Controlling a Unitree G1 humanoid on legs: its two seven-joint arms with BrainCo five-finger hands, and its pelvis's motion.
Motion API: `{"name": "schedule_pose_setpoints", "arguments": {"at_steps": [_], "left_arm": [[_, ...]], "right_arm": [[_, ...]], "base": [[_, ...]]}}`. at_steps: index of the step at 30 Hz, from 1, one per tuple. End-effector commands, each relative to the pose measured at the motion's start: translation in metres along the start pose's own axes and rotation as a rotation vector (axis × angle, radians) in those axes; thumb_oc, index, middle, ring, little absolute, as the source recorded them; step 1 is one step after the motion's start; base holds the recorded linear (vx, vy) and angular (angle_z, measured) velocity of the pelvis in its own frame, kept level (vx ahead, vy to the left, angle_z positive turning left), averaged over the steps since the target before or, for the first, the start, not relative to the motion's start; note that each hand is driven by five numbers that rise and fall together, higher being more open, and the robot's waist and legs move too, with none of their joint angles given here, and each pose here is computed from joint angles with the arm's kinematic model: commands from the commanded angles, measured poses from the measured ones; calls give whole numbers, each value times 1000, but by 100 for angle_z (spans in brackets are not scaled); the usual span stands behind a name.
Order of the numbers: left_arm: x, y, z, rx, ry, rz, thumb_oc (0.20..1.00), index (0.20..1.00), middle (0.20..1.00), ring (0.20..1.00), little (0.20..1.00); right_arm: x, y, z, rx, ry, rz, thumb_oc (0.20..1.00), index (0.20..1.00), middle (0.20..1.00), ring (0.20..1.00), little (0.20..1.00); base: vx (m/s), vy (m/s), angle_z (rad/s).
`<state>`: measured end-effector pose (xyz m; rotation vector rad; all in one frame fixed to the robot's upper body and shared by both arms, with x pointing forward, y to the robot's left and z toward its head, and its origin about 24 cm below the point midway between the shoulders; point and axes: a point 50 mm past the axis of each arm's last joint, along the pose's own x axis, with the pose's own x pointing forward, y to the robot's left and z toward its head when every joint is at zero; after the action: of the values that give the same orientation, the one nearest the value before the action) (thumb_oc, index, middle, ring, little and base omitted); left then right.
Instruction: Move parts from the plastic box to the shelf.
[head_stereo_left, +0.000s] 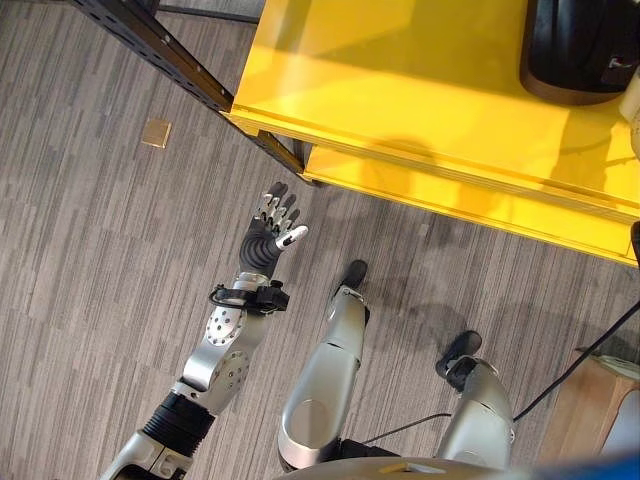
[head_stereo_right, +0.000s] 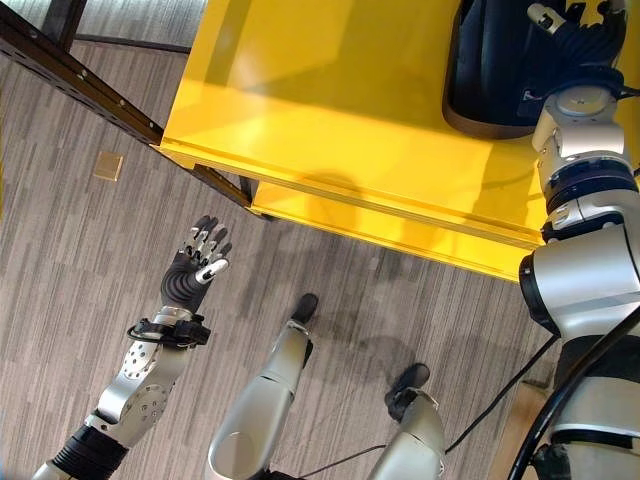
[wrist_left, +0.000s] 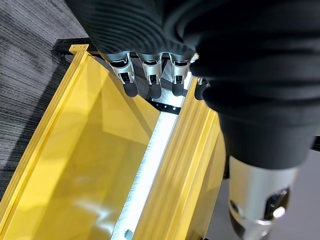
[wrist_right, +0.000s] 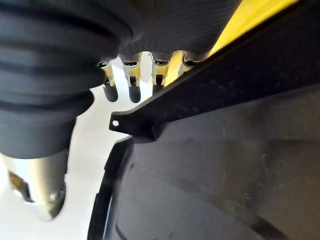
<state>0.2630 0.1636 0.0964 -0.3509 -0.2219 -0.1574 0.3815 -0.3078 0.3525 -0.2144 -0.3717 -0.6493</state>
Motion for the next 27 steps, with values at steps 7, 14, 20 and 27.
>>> {"name": "schedule_pose_setpoints", "arguments": {"at_steps": [7,14,20,27], "left_arm": [[6,3,35,30,-136,-44,1000,1000,1000,1000,1000],[3,9,34,43,-118,-41,1000,1000,1000,1000,1000],[-1,14,32,53,-93,-39,1000,1000,1000,1000,1000],[-4,17,28,50,-67,-26,1000,1000,1000,1000,1000]], "right_arm": [[-2,11,67,110,-241,30,1000,1000,1000,1000,1000],[-11,24,75,168,-302,83,1000,1000,1000,1000,1000],[-23,41,83,191,-376,152,1000,1000,1000,1000,1000],[-37,55,89,229,-439,225,1000,1000,1000,1000,1000]], "base": [[-9,-1,-3],[-15,-7,-4],[-44,-16,-9],[-54,8,-8]]}}
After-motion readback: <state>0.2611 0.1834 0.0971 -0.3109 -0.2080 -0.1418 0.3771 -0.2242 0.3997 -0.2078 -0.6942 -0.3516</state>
